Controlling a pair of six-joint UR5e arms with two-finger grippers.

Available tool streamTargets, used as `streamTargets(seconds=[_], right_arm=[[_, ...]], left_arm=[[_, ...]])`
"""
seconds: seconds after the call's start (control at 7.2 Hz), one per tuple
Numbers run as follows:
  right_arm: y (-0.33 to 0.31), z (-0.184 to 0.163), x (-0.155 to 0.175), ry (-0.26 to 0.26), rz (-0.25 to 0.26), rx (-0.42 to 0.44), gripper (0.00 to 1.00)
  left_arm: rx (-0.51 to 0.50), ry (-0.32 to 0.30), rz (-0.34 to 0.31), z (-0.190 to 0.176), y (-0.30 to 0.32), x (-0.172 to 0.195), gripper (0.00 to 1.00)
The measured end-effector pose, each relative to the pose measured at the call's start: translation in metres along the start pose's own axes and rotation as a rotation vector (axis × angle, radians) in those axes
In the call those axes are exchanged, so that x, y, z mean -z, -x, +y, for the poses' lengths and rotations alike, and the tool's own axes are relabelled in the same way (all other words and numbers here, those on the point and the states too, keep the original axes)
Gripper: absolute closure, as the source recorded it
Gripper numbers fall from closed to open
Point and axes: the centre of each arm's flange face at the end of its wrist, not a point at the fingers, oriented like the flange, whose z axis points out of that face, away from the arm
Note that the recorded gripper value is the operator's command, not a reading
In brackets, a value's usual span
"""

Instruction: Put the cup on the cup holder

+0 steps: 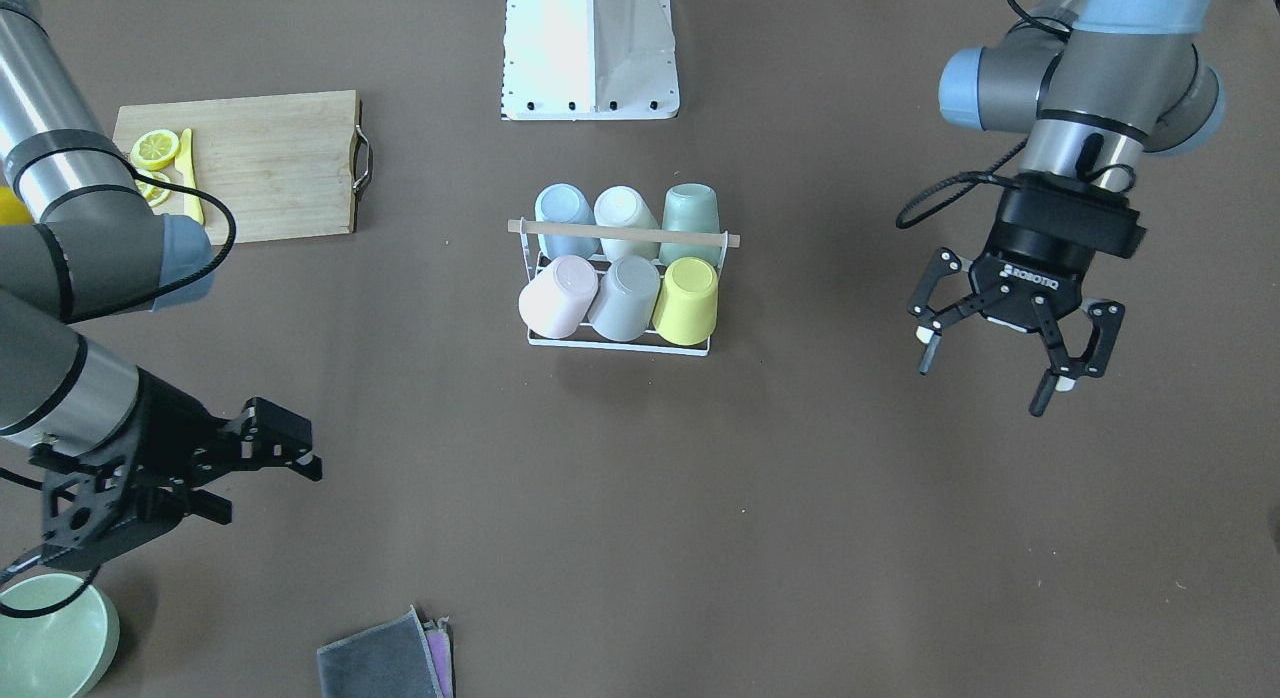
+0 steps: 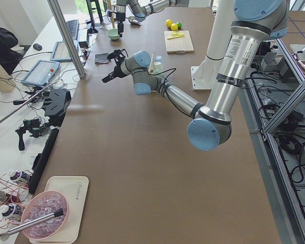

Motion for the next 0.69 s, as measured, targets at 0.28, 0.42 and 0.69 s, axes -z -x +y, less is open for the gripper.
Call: streamTargets(seconds=[0.28, 0.42, 0.69], right_arm=[[-0.131, 0.034, 0.015, 0.112, 0.174, -0.305, 0.0], [-0.191, 0.07, 0.029, 0.125, 0.233, -0.399, 0.0], [-0.271, 0.179, 0.064, 0.136, 0.281, -0.456, 0.0]], left_arm=[[0.081, 0.295, -0.201, 0.035, 0.056, -0.025, 0.03], [0.128, 0.437, -0.279, 0.052, 0.085, -0.031, 0.03], [0.229, 0.638, -0.348, 0.079, 0.13, -0.033, 0.03]])
